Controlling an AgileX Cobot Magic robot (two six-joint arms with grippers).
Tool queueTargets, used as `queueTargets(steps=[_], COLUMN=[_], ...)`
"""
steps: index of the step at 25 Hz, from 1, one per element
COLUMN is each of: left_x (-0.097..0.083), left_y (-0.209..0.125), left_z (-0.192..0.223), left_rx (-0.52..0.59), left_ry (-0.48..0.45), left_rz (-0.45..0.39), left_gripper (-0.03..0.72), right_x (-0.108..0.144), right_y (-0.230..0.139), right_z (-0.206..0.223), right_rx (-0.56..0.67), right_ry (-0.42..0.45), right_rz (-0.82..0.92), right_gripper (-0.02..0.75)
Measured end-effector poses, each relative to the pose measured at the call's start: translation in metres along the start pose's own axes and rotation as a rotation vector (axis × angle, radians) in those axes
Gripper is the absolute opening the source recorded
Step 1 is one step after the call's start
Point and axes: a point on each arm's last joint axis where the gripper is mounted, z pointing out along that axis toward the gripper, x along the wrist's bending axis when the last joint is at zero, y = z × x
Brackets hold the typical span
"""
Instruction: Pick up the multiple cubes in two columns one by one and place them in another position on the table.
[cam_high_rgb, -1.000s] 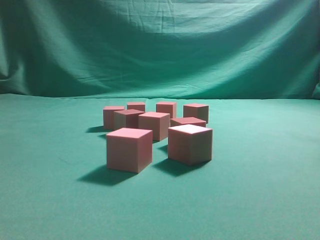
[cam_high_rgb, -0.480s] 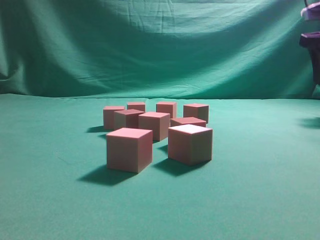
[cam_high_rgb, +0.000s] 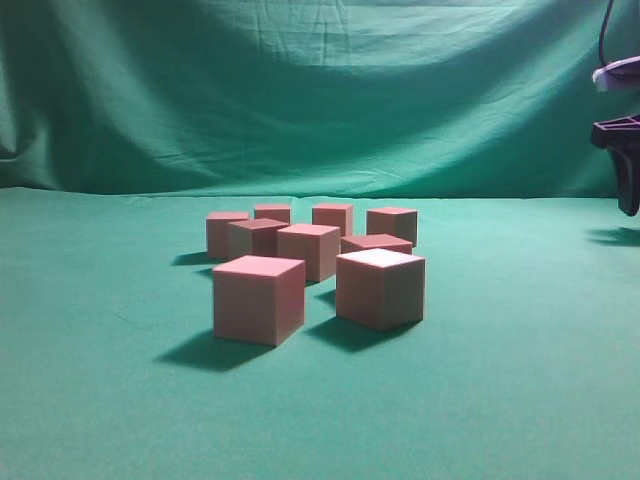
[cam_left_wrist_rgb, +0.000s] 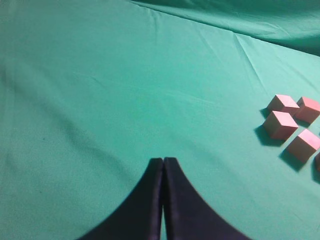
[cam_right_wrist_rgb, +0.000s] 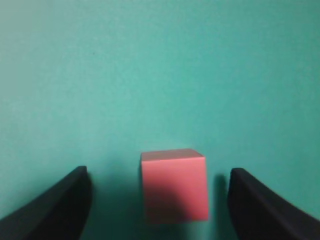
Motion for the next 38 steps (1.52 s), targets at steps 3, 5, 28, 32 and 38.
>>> queueTargets(steps=[3,5,28,32,38], left_x=[0.0,0.0,0.0,0.0,0.0], left_y=[0.0,0.0,0.0,0.0,0.0], left_z=[0.0,0.0,0.0,0.0,0.0], left_rx=[0.0,0.0,0.0,0.0,0.0], left_ry=[0.0,0.0,0.0,0.0,0.0], left_rz=[0.0,0.0,0.0,0.0,0.0], left_gripper=[0.0,0.0,0.0,0.0,0.0], right_x=[0.0,0.001,0.007,0.018,0.048], right_y=[0.0,-0.001,0.03,0.03,0.006], right_z=[0.006,0.008,-0.085,-0.16,-0.239], right_rx=[0.0,0.003,-0.127,-0.239,-0.289], right_ry=[0.001,0.001,0.148,0.298,0.4], right_rz=[-0.001,-0.001,0.112,0.091,-0.06], right_gripper=[0.564,0.564,0.262,0.262,0.262])
